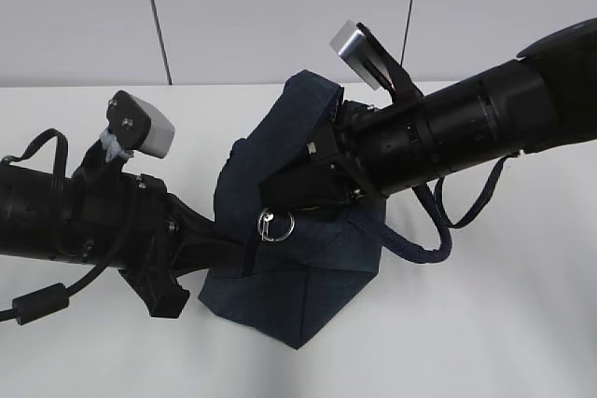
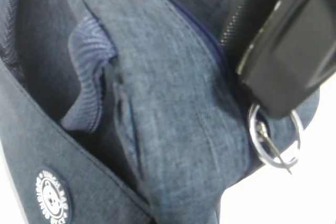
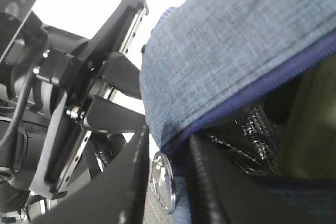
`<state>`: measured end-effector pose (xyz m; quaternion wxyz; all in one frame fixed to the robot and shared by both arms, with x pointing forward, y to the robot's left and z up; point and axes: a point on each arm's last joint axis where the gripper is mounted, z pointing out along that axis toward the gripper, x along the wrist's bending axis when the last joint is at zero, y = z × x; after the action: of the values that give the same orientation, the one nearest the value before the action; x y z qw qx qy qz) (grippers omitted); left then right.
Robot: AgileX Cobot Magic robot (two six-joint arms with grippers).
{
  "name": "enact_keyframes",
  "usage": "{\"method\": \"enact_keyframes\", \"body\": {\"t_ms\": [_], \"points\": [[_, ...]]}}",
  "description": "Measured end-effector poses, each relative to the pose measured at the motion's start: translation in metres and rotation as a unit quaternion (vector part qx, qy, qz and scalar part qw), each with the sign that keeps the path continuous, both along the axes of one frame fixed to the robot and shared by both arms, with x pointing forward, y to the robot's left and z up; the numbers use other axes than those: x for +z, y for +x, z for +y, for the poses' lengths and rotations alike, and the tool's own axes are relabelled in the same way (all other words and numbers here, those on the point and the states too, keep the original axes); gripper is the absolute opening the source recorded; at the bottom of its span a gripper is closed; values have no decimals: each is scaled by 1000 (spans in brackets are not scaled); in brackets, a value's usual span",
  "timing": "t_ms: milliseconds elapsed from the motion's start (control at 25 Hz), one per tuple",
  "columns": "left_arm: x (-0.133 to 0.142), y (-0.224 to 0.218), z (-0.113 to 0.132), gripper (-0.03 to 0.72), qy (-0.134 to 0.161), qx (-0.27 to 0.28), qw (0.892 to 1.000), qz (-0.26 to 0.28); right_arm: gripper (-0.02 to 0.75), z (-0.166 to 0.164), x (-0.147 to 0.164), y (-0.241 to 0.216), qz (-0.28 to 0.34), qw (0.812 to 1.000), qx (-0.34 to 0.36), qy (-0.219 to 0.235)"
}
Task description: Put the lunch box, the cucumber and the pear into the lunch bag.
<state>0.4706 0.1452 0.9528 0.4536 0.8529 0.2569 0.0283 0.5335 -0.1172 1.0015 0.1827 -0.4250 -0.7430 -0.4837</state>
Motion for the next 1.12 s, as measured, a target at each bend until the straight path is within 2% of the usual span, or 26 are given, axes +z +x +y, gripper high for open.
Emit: {"method": "enact_keyframes", "body": {"t_ms": [80, 440, 560, 640, 720, 880, 1120], "points": [[0, 0, 0, 34, 0, 0, 1000, 0, 181, 0, -1, 0, -2, 1000, 3, -4], [0, 0, 0, 34, 0, 0, 1000, 0, 216, -1, -3, -3, -7, 1000, 24, -19], [0, 0, 0, 34, 0, 0, 1000, 0, 160, -1, -3, -3, -8, 999, 25, -20], [0, 0, 0, 34, 0, 0, 1000, 0, 53, -1, -3, -3, -10, 999, 27, -21], [0, 0, 0, 34, 0, 0, 1000, 0, 8, -1, -3, -3, -12, 999, 28, -22], [0, 0, 0, 34, 1, 1, 1000, 0, 0, -2, 1, -3, -26, 999, 25, -25], [0, 0, 0, 14, 2, 3, 1000, -1, 0, -1, 24, 4, -71, 997, 19, -19]]}}
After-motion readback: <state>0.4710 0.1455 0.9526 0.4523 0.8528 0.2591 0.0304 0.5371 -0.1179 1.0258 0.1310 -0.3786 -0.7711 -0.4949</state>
